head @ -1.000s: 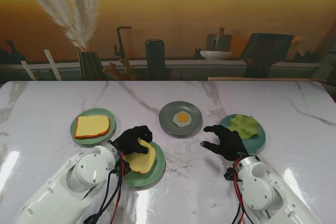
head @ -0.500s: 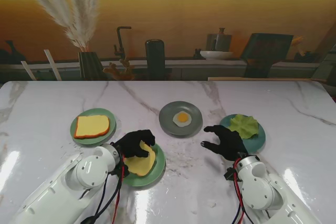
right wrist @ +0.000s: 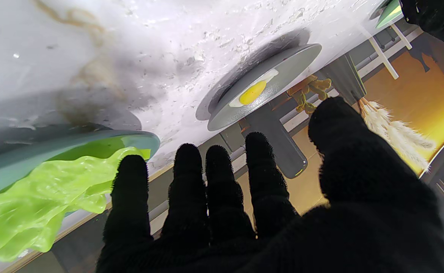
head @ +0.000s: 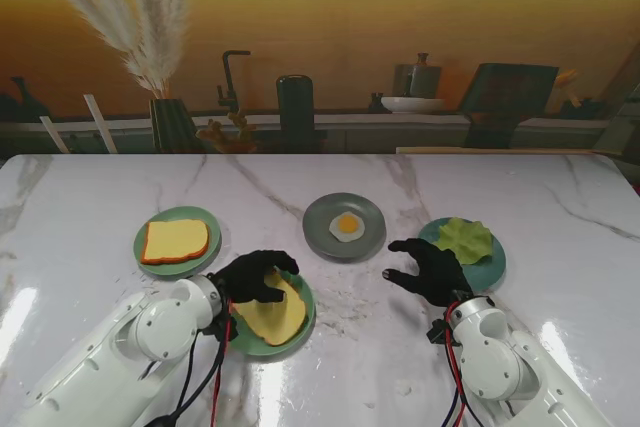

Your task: Prepare sandwich (Bread, lettuce, and egg)

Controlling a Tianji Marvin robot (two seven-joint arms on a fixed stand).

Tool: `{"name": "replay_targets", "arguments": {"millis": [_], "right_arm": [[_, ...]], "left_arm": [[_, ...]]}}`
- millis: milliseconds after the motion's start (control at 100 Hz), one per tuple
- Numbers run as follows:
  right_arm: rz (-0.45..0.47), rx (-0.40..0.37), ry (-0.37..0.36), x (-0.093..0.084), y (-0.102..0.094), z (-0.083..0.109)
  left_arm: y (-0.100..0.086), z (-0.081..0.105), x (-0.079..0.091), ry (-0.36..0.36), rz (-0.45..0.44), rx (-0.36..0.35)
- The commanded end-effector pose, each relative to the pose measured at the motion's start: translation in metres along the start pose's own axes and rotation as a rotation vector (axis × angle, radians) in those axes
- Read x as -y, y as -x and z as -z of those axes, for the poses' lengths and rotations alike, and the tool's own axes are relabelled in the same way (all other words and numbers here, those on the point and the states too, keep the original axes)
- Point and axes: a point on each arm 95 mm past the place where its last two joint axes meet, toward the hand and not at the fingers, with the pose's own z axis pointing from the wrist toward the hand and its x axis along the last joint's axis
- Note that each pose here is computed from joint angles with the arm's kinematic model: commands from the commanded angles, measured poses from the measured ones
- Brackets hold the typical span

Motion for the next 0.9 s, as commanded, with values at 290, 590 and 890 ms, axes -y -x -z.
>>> {"name": "replay_targets", "arguments": {"millis": [290, 590, 890], "right_arm": [[-0.011, -0.022, 0.014, 0.002, -0.007, -0.001], [0.079, -0.041, 0.082, -0.019, -0.006, 0.000], [0.299, 0.032, 0.148, -0.060, 0.015, -0.008]], "left_arm": [[0.000, 0.011, 0.011, -0.054, -0.043, -0.044], [0.018, 0.027, 0.038, -0.191, -0.056, -0.095], [0.040, 0.041, 0.051, -0.352, -0.034, -0.043]]}}
